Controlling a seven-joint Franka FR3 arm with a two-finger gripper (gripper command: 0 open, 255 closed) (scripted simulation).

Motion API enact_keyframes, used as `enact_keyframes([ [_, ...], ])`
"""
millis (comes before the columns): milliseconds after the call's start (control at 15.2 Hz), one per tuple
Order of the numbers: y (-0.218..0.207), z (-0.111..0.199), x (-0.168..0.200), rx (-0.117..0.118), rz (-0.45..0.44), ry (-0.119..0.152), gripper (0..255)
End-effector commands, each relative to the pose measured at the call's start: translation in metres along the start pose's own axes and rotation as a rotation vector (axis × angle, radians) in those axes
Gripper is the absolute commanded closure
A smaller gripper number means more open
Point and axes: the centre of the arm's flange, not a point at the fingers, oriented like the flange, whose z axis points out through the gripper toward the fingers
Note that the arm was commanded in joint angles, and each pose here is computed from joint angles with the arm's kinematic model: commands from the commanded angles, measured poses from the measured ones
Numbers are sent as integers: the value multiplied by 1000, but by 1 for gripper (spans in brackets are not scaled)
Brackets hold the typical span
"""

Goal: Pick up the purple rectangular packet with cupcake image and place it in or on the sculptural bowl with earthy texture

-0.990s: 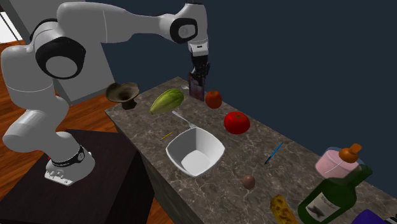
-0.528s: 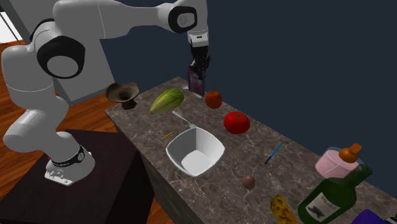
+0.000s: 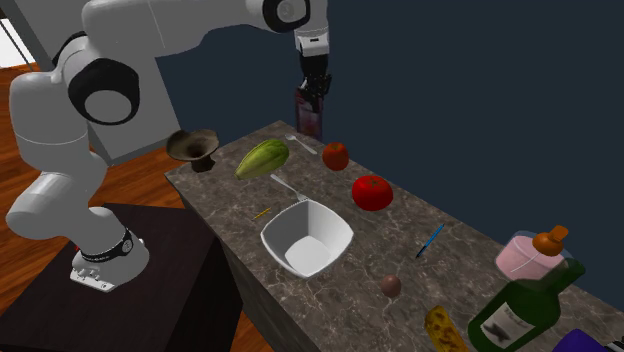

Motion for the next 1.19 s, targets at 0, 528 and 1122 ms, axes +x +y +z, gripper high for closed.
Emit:
enact_keyframes([
  [0, 1, -10, 1, 0, 0, 0, 255],
  [528, 45, -32, -93, 0, 0, 0, 255],
  [1122, 95, -56, -198, 0, 0, 0, 255],
])
